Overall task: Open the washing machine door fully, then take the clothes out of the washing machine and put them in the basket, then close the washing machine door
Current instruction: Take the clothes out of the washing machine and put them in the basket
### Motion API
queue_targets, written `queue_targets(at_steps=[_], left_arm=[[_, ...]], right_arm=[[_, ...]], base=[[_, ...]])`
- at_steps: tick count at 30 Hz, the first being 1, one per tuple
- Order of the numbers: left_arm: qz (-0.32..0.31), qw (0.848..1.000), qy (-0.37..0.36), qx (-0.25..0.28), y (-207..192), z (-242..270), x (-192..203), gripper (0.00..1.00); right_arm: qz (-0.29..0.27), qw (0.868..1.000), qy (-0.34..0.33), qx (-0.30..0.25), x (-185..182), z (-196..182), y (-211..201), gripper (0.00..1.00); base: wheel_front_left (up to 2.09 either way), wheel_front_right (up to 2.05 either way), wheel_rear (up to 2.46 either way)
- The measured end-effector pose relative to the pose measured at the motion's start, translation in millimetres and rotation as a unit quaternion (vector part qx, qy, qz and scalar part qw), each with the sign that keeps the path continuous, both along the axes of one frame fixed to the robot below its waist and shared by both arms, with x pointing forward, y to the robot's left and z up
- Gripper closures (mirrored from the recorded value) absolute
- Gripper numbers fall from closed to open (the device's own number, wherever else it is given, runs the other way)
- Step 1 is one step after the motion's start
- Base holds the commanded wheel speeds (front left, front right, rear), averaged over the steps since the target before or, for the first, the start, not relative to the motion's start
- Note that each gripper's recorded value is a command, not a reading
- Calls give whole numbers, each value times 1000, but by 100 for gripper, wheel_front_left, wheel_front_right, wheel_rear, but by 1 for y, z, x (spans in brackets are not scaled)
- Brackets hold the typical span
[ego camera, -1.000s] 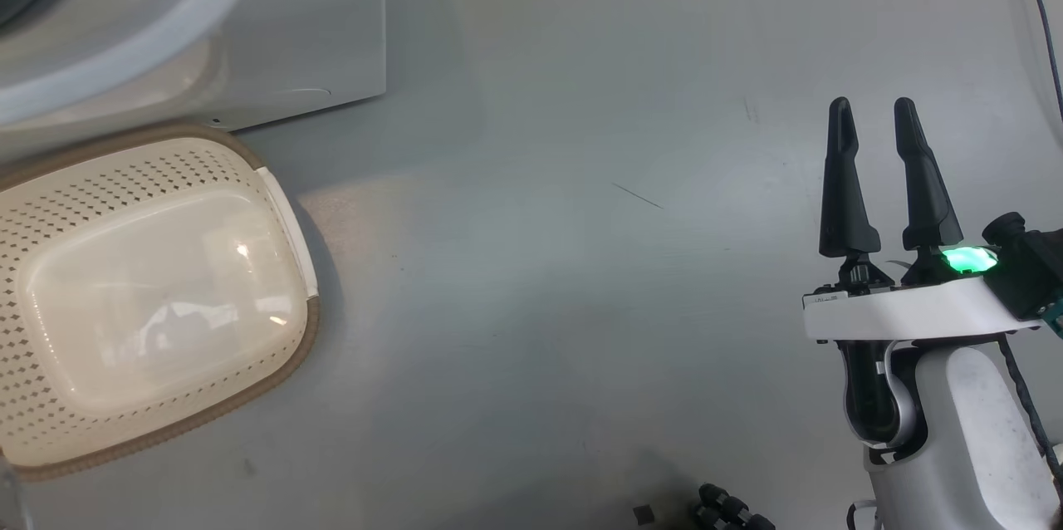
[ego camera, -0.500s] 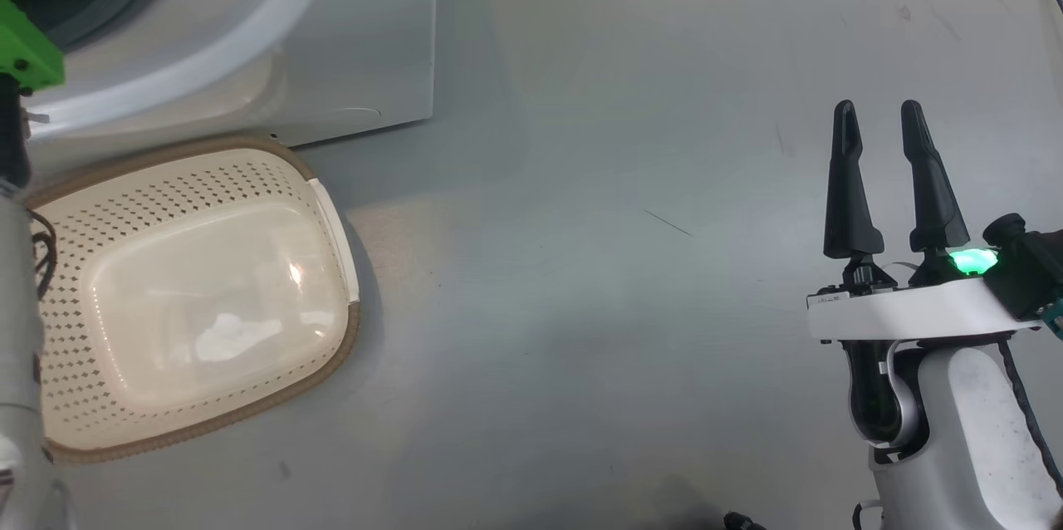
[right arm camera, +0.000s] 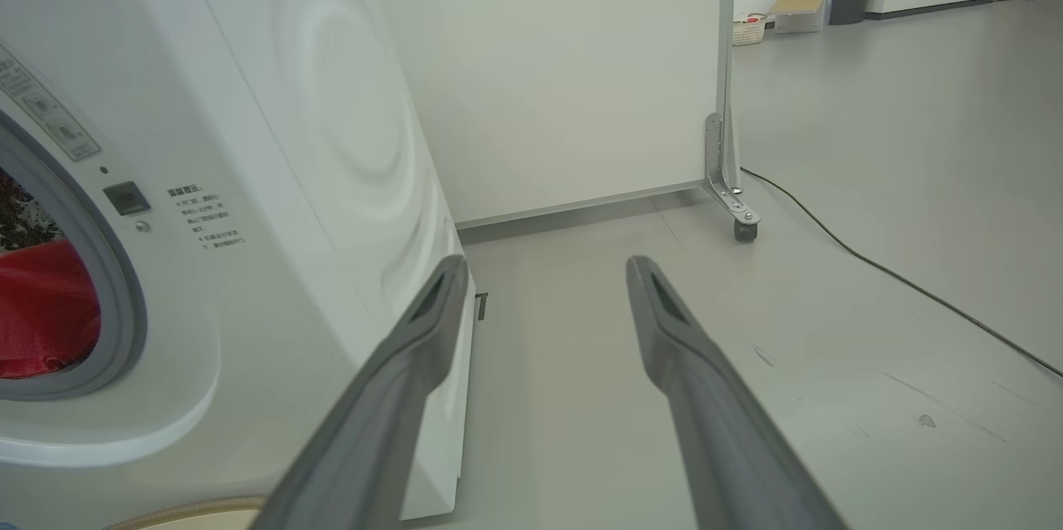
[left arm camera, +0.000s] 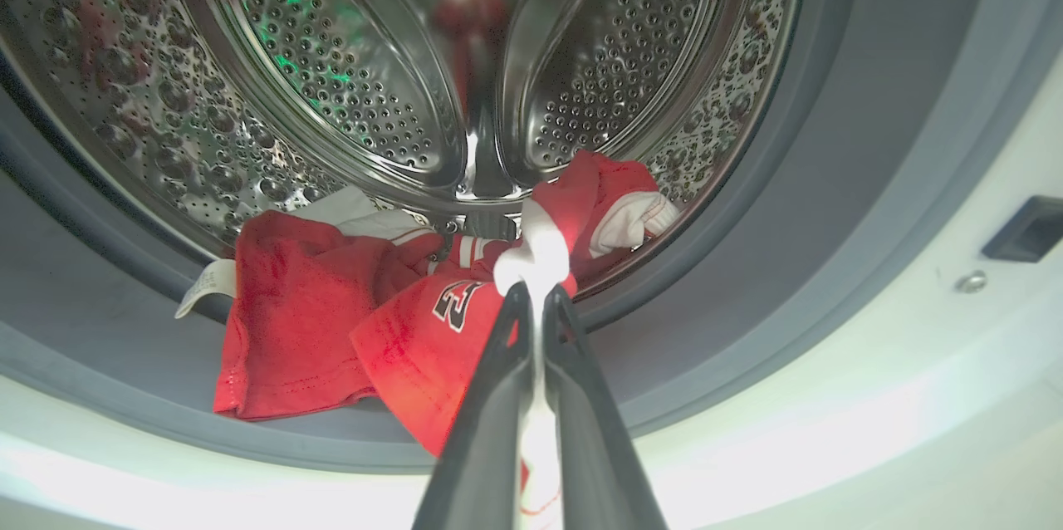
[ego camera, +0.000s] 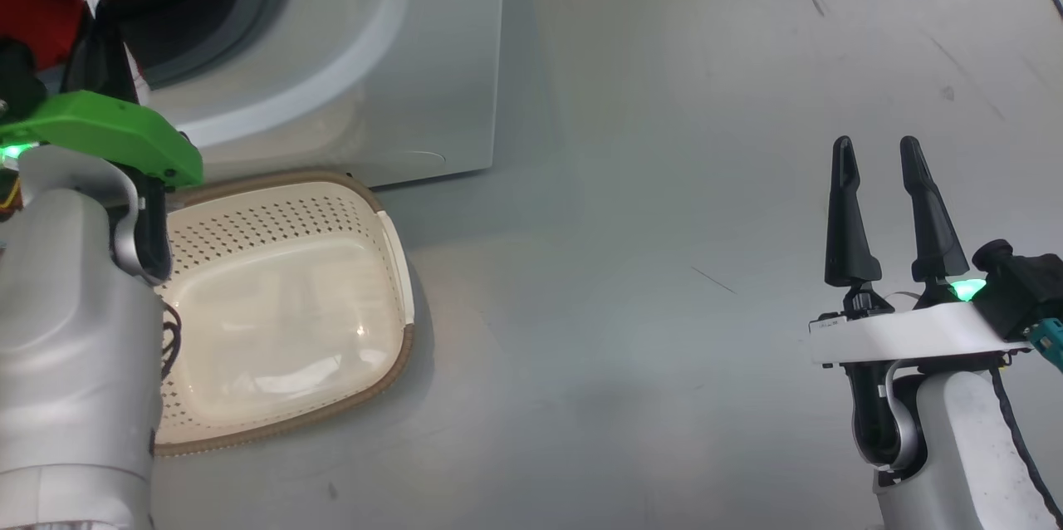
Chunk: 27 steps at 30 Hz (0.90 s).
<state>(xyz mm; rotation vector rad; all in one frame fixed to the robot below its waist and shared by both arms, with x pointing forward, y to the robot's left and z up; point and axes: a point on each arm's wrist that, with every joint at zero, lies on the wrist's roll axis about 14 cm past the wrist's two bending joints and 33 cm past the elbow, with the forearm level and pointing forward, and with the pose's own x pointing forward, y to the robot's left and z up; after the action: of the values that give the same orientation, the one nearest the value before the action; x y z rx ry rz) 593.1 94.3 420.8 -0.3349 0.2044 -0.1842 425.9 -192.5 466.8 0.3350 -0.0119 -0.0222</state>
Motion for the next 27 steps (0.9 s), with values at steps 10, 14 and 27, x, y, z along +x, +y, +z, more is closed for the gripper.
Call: queue_targets(at_steps=[10,14,27], left_arm=[[13,998,-60,9,19,47,-33,100],[22,995,-93,7,27,74,-41,100],[59,966,-252,-14,59,189,-74,100]], right_arm=[[29,999,-16,13,-9,14,22,0],[42,999,-25,17,-13,20,31,0],[74,995,-54,25,-20,43,54,0]], base=[[0,0,0],[0,0,0],[0,0,0]])
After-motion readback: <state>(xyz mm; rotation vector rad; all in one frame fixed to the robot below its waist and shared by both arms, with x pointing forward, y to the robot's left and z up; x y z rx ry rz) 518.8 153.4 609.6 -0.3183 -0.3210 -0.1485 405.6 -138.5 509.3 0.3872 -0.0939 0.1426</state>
